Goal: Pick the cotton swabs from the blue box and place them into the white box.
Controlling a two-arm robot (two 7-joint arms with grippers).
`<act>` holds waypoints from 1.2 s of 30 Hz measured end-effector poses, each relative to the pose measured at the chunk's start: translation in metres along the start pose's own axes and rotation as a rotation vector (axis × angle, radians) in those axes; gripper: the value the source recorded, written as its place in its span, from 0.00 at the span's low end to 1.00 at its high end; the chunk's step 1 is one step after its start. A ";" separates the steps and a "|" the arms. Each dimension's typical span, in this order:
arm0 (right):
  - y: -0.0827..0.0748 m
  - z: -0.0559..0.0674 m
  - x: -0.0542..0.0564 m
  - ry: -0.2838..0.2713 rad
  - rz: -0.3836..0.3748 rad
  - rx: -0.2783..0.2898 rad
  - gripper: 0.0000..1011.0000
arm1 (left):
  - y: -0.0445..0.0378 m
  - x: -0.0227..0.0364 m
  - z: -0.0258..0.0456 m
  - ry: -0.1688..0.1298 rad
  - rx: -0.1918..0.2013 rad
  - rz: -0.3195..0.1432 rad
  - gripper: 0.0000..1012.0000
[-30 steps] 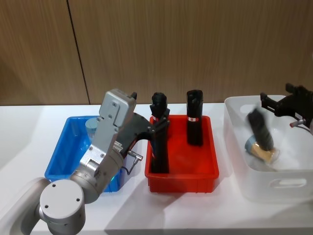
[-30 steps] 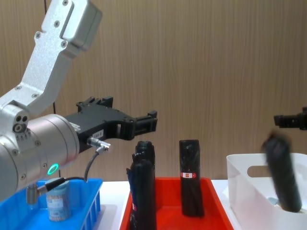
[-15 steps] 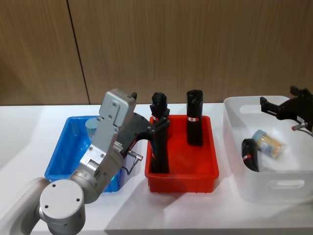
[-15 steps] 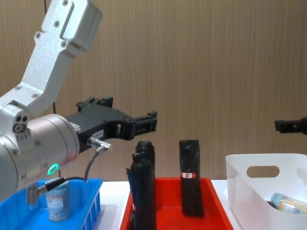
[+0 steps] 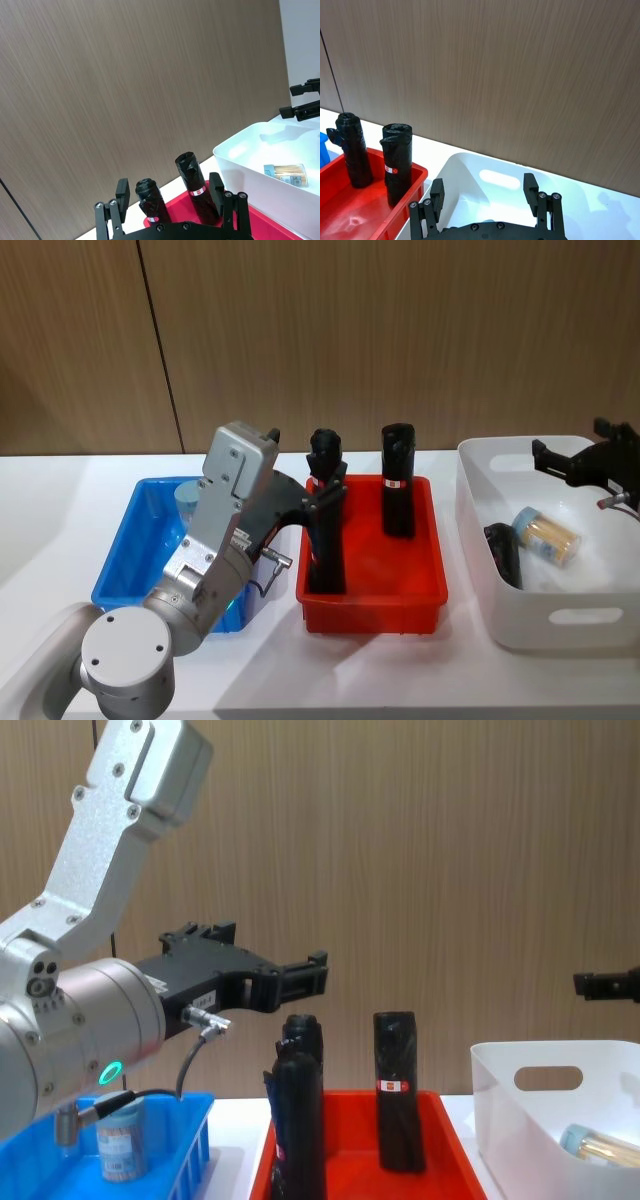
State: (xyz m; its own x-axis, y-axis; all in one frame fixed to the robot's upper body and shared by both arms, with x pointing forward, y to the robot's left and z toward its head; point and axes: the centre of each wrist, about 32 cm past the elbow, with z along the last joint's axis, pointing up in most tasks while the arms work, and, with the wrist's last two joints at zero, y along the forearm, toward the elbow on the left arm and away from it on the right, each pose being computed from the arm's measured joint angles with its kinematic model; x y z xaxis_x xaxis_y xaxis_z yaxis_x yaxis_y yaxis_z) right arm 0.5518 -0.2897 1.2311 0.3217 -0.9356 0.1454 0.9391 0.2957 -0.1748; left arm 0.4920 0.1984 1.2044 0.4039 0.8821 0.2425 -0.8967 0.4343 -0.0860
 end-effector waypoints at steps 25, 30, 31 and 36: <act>-0.035 -0.026 -0.044 0.025 0.012 0.116 0.99 | 0.0000 0.0000 0.0000 0.000 0.000 0.000 0.99; -0.045 -0.032 -0.057 0.040 0.014 0.149 0.99 | 0.0000 0.0000 0.0000 0.000 0.000 0.000 0.99; -0.047 -0.032 -0.058 0.042 0.014 0.154 0.99 | 0.0000 0.0000 0.0000 0.000 0.000 0.000 0.99; -0.059 -0.038 -0.070 0.062 0.015 0.184 0.99 | 0.0000 0.0000 0.0000 0.000 0.000 0.000 0.99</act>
State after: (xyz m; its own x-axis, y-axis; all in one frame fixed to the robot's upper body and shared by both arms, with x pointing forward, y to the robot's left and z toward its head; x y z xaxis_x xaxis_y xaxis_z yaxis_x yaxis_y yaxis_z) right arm 0.4696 -0.2484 1.1942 0.3334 -0.9392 0.0826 0.9422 0.3349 0.0055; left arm 0.4920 0.1984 1.2044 0.4041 0.8820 0.2425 -0.8966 0.4344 -0.0859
